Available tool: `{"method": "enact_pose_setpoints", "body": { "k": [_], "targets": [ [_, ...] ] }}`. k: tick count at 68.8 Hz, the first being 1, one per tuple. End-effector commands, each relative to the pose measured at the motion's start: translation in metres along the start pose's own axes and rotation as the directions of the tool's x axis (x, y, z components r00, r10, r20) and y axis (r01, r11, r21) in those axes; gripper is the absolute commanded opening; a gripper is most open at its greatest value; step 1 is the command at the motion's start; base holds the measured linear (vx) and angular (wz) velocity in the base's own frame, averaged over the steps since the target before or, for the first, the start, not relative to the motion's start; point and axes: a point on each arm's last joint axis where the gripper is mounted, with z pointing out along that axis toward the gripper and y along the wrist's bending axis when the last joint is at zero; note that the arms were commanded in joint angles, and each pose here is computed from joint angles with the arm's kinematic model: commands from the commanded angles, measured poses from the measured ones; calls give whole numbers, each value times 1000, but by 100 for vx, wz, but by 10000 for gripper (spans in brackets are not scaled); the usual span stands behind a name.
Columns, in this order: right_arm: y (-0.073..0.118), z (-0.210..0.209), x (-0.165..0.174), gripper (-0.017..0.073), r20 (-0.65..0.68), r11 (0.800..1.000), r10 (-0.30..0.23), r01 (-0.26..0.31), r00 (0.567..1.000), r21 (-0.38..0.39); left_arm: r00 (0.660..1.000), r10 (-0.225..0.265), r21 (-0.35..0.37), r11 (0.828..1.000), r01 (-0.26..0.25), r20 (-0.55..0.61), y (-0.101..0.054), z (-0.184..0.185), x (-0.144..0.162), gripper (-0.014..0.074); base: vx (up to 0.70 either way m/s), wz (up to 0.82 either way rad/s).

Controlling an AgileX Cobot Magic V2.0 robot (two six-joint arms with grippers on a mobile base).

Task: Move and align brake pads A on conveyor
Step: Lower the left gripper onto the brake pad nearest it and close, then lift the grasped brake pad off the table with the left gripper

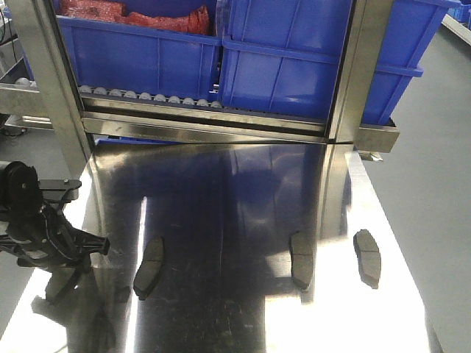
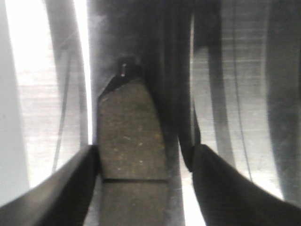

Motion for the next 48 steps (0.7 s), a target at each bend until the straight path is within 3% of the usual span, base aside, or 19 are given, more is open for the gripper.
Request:
{"method": "enact_pose_setpoints", "body": {
  "k": [1, 10, 22, 34, 48],
  "targets": [
    [0, -1, -4, -11, 74, 1000, -17, 17, 997, 4, 1000, -1, -6, 1000, 1, -9, -1, -8, -1, 325, 0, 0],
    [0, -1, -4, -11, 74, 1000, -17, 17, 997, 4, 1000, 16, -22, 1000, -17, -20, 0, -11, 1, 211, 0, 0],
    [0, -1, -4, -11, 74, 1000, -17, 17, 997, 4, 998, 26, -26, 999, -24, 50, 1, -26, -2, -9, 0, 0],
    [0, -1, -4, -11, 75, 1000, -17, 17, 997, 4, 978, 28, -15, 1000, -25, 206, -1, -62, -3, -7, 0, 0],
    [0, -1, -4, -11, 75, 1000, -17, 17, 997, 4, 925, 33, -10, 999, -32, 379, -1, -118, 9, -7, 0, 0]
  ]
}}
